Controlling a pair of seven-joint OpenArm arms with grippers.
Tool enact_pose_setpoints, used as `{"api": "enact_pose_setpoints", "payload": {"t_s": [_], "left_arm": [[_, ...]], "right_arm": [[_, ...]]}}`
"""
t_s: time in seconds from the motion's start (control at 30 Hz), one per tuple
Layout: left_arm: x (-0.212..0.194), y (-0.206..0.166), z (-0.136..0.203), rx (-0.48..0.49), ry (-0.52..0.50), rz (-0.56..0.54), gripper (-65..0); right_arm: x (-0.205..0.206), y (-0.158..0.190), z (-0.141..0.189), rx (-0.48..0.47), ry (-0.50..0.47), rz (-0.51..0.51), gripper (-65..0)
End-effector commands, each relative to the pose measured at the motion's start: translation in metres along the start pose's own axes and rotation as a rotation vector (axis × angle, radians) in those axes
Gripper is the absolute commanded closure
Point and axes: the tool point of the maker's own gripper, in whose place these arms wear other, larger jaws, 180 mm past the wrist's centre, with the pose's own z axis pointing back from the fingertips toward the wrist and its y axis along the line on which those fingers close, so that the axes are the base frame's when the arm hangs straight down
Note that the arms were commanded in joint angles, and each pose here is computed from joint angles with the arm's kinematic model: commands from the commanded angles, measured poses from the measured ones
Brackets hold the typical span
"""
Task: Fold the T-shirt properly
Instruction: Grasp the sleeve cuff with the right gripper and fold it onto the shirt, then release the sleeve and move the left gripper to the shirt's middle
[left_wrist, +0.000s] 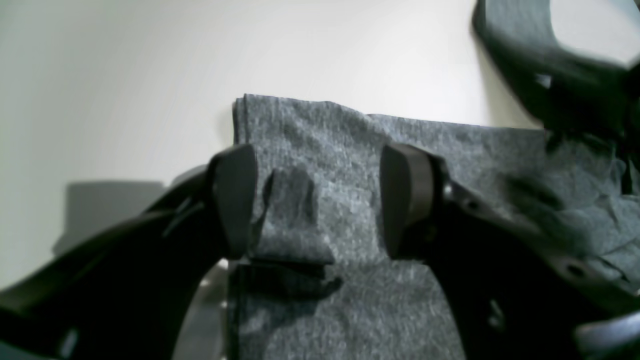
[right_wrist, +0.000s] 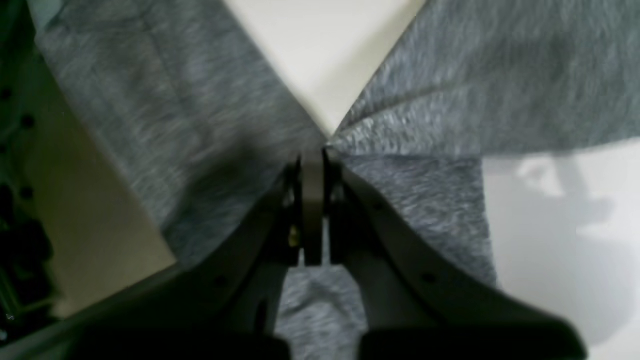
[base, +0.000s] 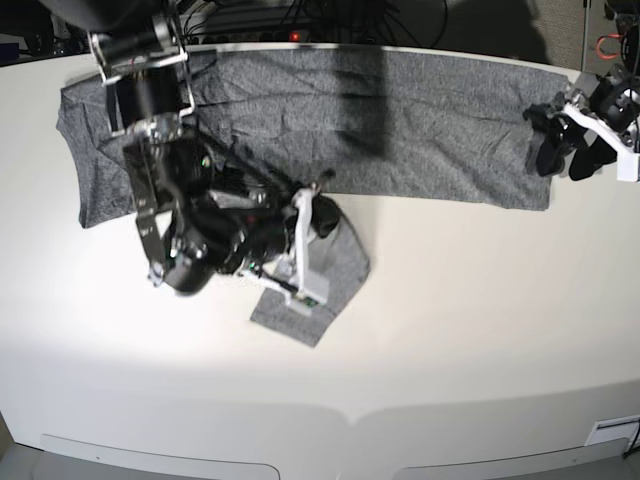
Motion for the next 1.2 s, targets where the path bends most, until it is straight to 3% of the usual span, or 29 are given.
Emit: {"api": "enact_pose_setpoints", "payload": {"t_s": [0.0,0.17,0.4,0.6,0.73,0.9,1.0,1.17], "left_arm": [[0.014,-0.001,0.003,-0.011,-0.044,-0.018,-38.2],[0.010,0.003,0.002,0.009,-0.018,-0.048,-38.2],[0.009,0.003,0.002,0.012,-0.014,-0.052,-38.2],[0.009,0.003,0.002,0.011,-0.015,-0.052,-38.2],[0.009,0.003,0.002,0.012,-0.014,-0.052,-38.2],[0.009,0.003,0.002,0.011,-0.014,-0.052,-38.2],[0.009,0.003,0.002,0.011,-0.013,-0.052,-38.2],[0.009,0.003,0.002,0.011,-0.013,-0.052,-38.2]], "right_arm": [[0.016,0.008,0.009,0.000,-0.066,0.032,0.0],[0.014,0.061,0.014,0.045,-0.148,0.073,0.0],[0.001,0.102,0.021,0.073,-0.195,0.072,0.0],[-0.010,0.137,0.012,0.182,-0.207,0.005,0.0],[-0.003,0.160,0.006,0.241,-0.222,0.011,0.0],[0.004,0.168,-0.006,0.194,-0.213,0.073,0.0],[0.005,0.178,-0.009,0.219,-0.209,0.097,0.0],[0.012,0.182,-0.008,0.229,-0.246,0.099,-30.6]]}}
